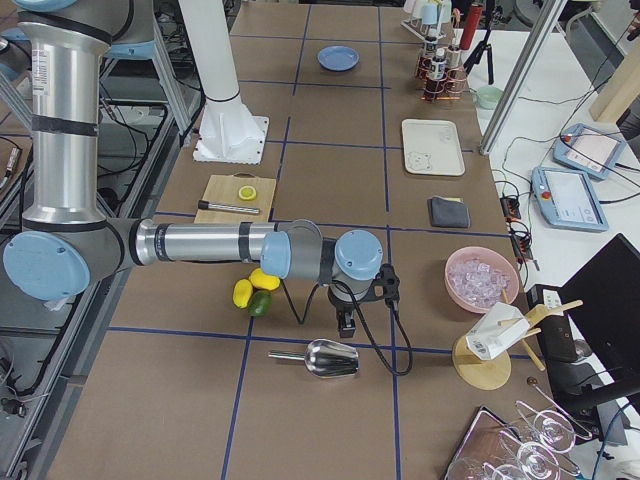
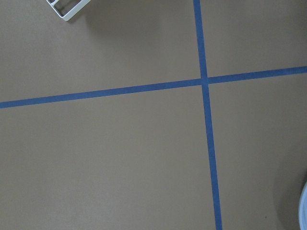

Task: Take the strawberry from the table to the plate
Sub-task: 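Move the left gripper down to the edge of the light blue plate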

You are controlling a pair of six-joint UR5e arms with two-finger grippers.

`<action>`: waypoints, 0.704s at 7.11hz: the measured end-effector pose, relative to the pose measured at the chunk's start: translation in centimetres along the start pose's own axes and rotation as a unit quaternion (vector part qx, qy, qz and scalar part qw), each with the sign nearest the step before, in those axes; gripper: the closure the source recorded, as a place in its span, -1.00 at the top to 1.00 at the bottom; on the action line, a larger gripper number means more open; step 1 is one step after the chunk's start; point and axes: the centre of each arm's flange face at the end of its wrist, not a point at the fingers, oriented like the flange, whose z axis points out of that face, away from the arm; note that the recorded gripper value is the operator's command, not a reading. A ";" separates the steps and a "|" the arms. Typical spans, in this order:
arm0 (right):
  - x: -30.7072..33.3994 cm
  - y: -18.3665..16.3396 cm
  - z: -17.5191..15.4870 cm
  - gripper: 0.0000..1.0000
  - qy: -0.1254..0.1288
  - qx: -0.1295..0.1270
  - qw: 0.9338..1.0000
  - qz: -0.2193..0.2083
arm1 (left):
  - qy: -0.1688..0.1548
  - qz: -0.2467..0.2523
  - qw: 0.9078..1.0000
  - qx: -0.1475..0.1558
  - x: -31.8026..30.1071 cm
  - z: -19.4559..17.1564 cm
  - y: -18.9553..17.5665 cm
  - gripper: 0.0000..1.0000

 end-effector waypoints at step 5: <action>-2.4 -2.1 -2.1 1.00 0.001 0.022 1.000 0.002 | 0.026 0.018 0.998 0.062 2.7 1.9 -0.5 1.00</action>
